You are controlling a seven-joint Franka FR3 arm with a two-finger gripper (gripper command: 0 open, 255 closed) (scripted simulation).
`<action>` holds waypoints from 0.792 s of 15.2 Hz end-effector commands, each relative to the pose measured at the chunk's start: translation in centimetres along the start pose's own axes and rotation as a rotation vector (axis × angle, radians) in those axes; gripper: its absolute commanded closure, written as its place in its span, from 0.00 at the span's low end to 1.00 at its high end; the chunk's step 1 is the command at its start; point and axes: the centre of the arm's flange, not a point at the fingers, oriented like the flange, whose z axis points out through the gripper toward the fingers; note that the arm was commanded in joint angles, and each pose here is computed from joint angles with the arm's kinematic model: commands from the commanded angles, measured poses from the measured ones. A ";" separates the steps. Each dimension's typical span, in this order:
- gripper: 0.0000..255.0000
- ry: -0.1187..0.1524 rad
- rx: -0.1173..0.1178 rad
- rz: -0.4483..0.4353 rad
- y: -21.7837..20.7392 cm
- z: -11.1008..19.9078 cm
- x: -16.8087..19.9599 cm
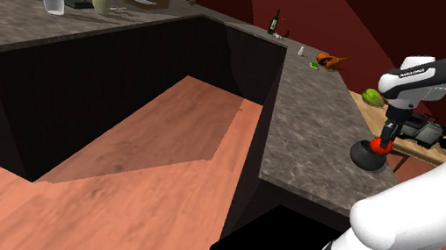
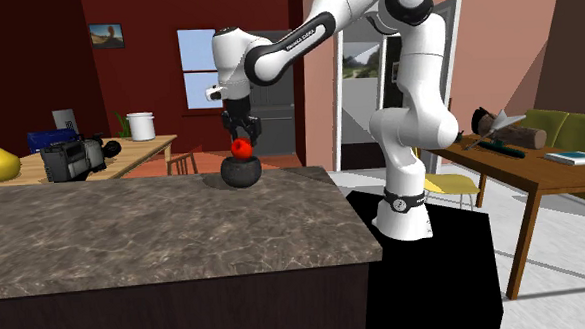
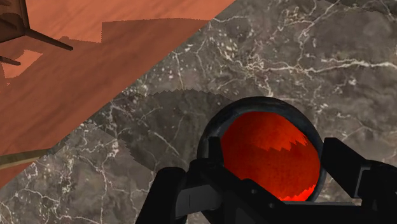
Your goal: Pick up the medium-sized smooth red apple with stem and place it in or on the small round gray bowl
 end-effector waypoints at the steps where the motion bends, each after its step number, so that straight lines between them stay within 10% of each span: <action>1: 1.00 0.000 0.000 0.000 0.0 0.0 0.0; 2: 1.00 0.000 0.000 0.000 0.0 0.0 0.0; 3: 0.00 0.000 0.000 0.000 0.0 0.0 0.0; 12: 0.00 0.000 0.000 0.000 0.0 -5.0 0.0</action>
